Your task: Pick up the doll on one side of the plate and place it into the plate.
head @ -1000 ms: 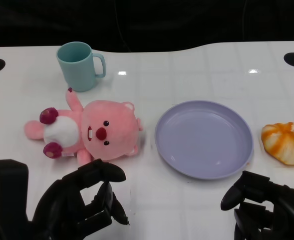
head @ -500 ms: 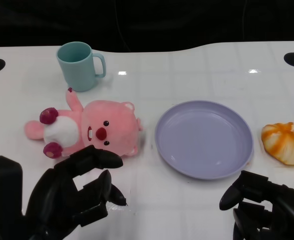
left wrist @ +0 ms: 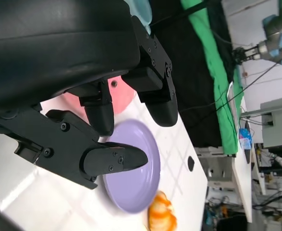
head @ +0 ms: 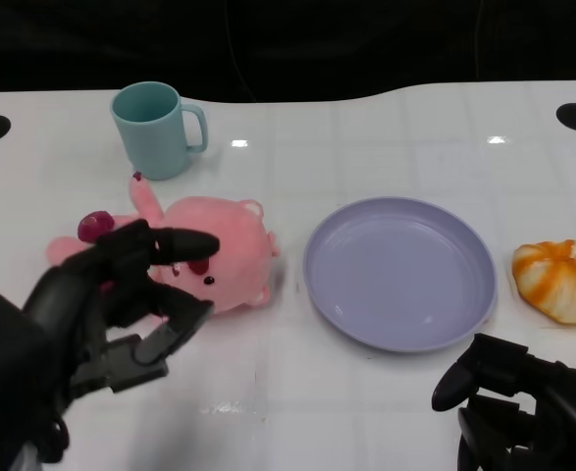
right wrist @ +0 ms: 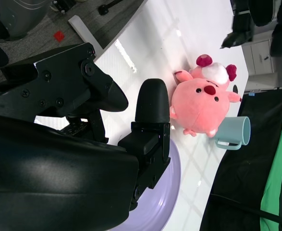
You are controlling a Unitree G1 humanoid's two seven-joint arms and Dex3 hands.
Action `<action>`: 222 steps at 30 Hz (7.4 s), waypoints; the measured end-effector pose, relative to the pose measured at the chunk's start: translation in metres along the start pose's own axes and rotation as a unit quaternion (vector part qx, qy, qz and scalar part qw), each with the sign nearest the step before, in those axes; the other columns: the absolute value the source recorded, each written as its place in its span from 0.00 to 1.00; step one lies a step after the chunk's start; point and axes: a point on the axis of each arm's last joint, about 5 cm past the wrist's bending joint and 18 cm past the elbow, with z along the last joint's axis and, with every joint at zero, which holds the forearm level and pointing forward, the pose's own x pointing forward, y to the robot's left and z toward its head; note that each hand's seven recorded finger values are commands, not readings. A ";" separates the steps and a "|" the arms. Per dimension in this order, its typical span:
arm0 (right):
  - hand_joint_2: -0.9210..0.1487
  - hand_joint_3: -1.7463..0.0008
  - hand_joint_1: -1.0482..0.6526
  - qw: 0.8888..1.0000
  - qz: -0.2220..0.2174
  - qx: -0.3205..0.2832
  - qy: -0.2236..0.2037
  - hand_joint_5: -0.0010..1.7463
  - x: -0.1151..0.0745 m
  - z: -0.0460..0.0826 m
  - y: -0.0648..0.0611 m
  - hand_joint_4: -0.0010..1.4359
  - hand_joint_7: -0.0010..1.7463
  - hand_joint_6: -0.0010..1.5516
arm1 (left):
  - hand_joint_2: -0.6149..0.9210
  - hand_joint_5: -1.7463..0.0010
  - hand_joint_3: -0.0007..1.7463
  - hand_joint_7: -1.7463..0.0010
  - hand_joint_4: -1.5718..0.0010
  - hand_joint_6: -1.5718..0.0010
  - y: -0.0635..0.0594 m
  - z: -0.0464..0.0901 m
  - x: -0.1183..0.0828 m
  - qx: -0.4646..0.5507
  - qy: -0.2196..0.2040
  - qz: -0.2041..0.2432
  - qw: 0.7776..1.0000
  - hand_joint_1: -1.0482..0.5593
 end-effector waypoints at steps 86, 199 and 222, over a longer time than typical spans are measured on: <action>0.22 0.38 0.55 1.000 -0.006 0.002 0.012 1.00 -0.008 0.001 0.002 0.46 0.87 0.33 | 0.99 0.36 0.01 0.98 0.45 0.26 -0.003 -0.077 0.140 0.606 0.128 -0.071 0.782 0.48; 0.23 0.35 0.57 1.000 0.002 0.002 0.011 1.00 -0.007 0.001 0.005 0.47 0.89 0.32 | 1.00 0.91 0.23 1.00 1.00 0.90 -0.137 0.004 0.176 0.480 -0.024 -0.212 0.851 0.13; 0.23 0.36 0.56 1.000 0.004 0.002 0.011 1.00 -0.008 0.001 0.004 0.47 0.88 0.33 | 1.00 0.89 0.17 0.98 0.97 0.93 -0.082 0.002 0.146 0.301 -0.027 -0.216 0.928 0.15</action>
